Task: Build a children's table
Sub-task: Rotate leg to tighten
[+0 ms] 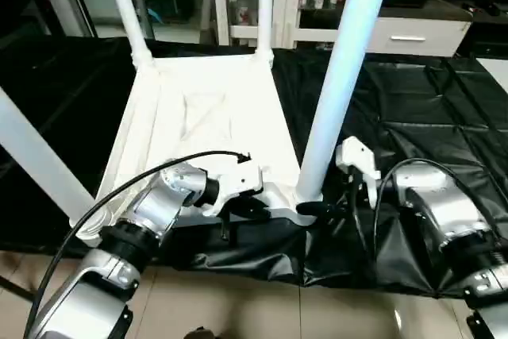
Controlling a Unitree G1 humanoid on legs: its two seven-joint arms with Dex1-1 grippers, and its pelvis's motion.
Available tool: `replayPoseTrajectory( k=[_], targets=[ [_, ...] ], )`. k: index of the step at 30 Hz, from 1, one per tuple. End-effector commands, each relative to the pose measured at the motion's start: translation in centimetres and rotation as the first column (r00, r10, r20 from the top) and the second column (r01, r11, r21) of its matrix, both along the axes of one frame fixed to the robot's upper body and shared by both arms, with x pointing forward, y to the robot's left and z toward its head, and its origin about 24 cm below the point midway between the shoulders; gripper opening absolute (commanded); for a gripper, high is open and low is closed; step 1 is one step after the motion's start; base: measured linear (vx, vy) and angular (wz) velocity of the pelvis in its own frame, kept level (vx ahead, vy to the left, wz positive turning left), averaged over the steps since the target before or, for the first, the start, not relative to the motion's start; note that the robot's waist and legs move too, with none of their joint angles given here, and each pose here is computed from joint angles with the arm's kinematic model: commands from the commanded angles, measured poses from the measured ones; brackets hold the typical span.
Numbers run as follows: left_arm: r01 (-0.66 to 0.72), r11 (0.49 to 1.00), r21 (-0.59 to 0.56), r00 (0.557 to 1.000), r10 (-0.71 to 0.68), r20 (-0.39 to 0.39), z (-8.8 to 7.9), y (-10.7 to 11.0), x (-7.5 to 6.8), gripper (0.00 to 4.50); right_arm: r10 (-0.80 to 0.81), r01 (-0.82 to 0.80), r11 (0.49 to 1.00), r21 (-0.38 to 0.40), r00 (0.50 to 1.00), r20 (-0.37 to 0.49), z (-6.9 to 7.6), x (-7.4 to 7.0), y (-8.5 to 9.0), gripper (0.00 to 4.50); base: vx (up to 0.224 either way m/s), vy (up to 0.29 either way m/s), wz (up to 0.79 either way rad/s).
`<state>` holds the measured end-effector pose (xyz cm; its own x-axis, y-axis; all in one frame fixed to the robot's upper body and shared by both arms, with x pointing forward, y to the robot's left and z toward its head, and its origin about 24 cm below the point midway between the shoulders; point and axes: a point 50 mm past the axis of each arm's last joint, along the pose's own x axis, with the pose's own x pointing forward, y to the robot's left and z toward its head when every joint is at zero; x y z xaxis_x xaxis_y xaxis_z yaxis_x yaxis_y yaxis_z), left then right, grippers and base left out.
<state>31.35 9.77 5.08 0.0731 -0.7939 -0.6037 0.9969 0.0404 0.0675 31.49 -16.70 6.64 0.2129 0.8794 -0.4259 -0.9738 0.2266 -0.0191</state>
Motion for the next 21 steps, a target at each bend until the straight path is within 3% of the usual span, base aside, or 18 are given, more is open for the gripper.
replayPoseTrajectory(
  k=[1,11,21],
  targets=[
    [0.069,0.996,0.063,0.997,-0.067,-0.034,-1.06,-0.44,-0.67,0.00,0.021,-0.021,1.000,-0.017,1.000,0.009,0.28,0.17,0.05,3.67,0.000,0.000,0.00],
    [0.079,0.994,0.078,0.996,-0.076,-0.042,-1.27,-0.30,-0.46,0.00,0.071,-0.072,0.996,-0.049,0.997,-0.029,-0.30,0.49,0.37,2.85,0.000,0.000,0.00],
    [0.071,0.994,0.086,0.997,-0.067,-0.047,-1.47,-0.10,-0.15,0.00,0.087,-0.089,0.995,-0.051,0.996,-0.033,-0.36,0.59,0.13,2.72,0.000,0.000,0.00]
  ],
)
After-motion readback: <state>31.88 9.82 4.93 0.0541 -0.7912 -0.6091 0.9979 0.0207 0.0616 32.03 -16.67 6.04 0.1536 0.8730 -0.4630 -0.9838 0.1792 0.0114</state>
